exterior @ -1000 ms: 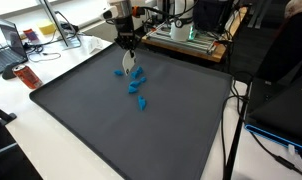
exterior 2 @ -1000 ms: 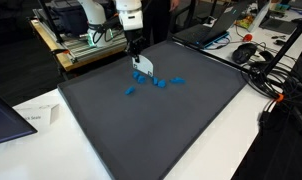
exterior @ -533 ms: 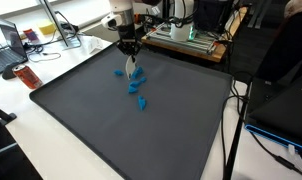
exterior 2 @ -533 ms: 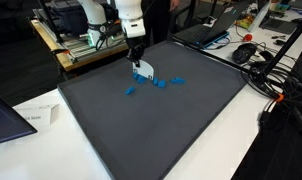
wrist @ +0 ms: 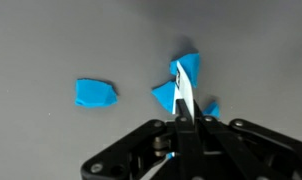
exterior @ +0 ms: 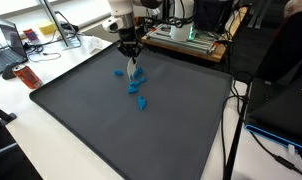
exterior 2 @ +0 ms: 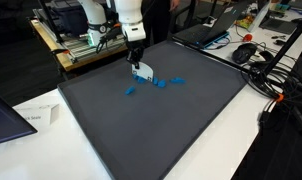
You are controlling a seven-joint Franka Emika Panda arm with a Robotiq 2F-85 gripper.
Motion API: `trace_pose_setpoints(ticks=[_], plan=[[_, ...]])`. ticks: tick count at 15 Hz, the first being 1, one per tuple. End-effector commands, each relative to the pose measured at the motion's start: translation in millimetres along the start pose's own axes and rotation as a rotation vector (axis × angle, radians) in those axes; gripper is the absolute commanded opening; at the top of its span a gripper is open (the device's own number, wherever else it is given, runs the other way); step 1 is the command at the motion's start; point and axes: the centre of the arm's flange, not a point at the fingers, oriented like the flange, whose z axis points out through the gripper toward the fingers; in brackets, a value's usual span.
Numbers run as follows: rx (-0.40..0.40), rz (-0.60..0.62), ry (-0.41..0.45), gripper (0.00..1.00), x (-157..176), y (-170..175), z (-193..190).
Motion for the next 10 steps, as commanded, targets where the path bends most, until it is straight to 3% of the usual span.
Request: trace_pose_setpoints(ticks=[1, 10], plan=[[0.004, -0.034, -0.017, 0.01, -5.5, -0.8, 11.4], [0.002, -0.044, -0.023, 0.01, -5.9, 1.6, 30.9]])
